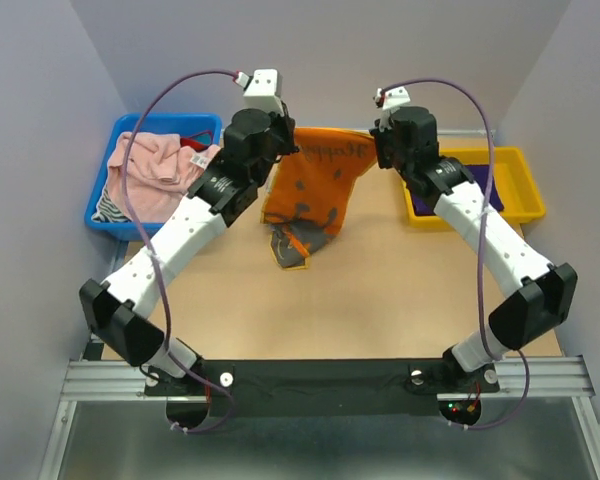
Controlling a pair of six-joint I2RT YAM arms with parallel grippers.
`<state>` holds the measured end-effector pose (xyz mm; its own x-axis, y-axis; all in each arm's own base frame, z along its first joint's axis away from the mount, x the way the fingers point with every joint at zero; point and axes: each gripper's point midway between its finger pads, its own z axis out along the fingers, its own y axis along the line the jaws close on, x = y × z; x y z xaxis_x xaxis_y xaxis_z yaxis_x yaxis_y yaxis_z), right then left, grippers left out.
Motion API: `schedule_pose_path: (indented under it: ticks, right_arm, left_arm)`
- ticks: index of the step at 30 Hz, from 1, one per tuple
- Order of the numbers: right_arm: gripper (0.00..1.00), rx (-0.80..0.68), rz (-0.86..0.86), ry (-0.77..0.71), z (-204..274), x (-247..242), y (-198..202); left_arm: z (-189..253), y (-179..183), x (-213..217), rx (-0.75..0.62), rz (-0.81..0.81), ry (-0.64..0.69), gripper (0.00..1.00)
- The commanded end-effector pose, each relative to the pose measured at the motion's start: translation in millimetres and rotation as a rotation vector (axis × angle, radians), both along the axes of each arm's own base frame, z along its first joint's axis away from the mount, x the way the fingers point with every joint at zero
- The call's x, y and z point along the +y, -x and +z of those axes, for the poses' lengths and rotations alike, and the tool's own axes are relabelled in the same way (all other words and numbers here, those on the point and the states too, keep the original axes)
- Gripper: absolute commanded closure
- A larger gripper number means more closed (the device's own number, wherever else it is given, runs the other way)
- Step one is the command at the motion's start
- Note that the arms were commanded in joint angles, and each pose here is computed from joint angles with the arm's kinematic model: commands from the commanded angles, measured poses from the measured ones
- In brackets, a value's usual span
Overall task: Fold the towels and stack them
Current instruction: Flatten out the crumpled towel
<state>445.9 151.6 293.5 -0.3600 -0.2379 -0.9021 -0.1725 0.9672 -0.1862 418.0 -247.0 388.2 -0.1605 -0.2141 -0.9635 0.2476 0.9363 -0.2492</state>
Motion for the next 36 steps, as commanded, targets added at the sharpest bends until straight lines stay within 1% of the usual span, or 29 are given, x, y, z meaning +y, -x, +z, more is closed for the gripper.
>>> schedule_pose_path:
  ticks: [1,2,3,4,5,6,7,8,9,10,11,12,15,17,19,21,22,23,26,27,28,29,30,31,33,34,35,36]
  right_arm:
    - [1.00,-0.190,0.081,0.058,87,-11,15]
    - [0.99,-0.236,0.094,0.058,108,-15,24]
    - [0.99,-0.257,0.127,0.055,117,-12,29]
    - [1.00,-0.274,0.148,0.058,124,-12,35]
    - [1.00,-0.314,0.167,0.058,140,-15,48]
    - [1.00,-0.330,0.188,0.055,146,-15,55]
    - [0.99,-0.354,0.233,0.053,154,-11,64]
    - [0.99,-0.383,0.260,0.041,163,-13,79]
    - [1.00,-0.404,0.310,0.028,170,-8,89]
    - [0.99,-0.425,0.340,0.027,176,-7,98]
    - [1.00,-0.440,0.364,0.025,179,-7,106]
    - [0.99,-0.473,0.407,0.014,189,-6,123]
    - [0.99,-0.532,0.468,0.001,206,-7,150]
    - [1.00,-0.556,0.499,-0.010,215,-5,162]
    - [1.00,-0.573,0.527,-0.030,224,-4,171]
    - [1.00,-0.564,0.542,-0.045,224,0,171]
    - [1.00,-0.558,0.540,-0.051,223,1,169]
    - [0.99,-0.537,0.536,-0.054,218,4,162]
    - [0.99,-0.502,0.474,-0.049,209,2,143]
    - [0.99,-0.469,0.454,-0.042,200,4,129]
    - [1.00,-0.451,0.419,-0.031,194,3,117]
    - [0.99,-0.431,0.396,-0.020,188,2,108]
    - [1.00,-0.382,0.384,-0.003,170,8,88]
    - [1.00,-0.367,0.373,0.013,163,10,78]
    - [1.00,-0.326,0.325,0.054,143,9,55]
    - [0.99,-0.284,0.305,0.086,122,10,34]
    - [1.00,-0.253,0.300,0.098,106,14,23]
    - [0.99,-0.216,0.289,0.112,85,16,4]
  left_arm:
    - [97,40,30,-0.246,-0.006,0.040,1.00]
    - [109,52,27,-0.288,-0.031,0.055,1.00]
    - [128,71,36,-0.342,-0.041,0.076,1.00]
    - [125,78,36,-0.359,-0.055,0.049,1.00]
    - [132,93,31,-0.391,-0.095,0.054,1.00]
    - [151,112,41,-0.451,-0.107,0.093,1.00]
    - [148,120,38,-0.459,-0.140,0.094,1.00]
    - [153,130,40,-0.489,-0.161,0.089,1.00]
    - [164,145,49,-0.522,-0.171,0.112,1.00]
    - [163,153,46,-0.535,-0.213,0.108,1.00]
    - [166,161,48,-0.551,-0.230,0.111,1.00]
    - [174,175,53,-0.580,-0.253,0.128,1.00]
    - [181,202,55,-0.630,-0.339,0.136,1.00]
    - [181,213,53,-0.637,-0.387,0.146,1.00]
    - [181,219,57,-0.637,-0.391,0.165,1.00]
    - [176,215,61,-0.617,-0.365,0.160,1.00]
    - [172,210,62,-0.589,-0.341,0.180,1.00]
    - [167,198,70,-0.555,-0.266,0.186,1.00]
    - [143,166,69,-0.439,-0.147,0.175,1.00]
    - [130,151,75,-0.388,-0.070,0.150,1.00]
    - [117,134,67,-0.343,-0.038,0.121,1.00]
    - [106,120,70,-0.306,0.012,0.119,1.00]
    - [96,107,70,-0.281,0.037,0.104,1.00]
    - [75,79,77,-0.231,0.096,0.078,1.00]
    - [54,52,80,-0.184,0.124,0.093,1.00]
    - [30,27,88,-0.138,0.174,0.064,1.00]
    - [19,14,90,-0.123,0.192,0.052,1.00]
    - [-3,-7,85,-0.089,0.192,0.028,1.00]
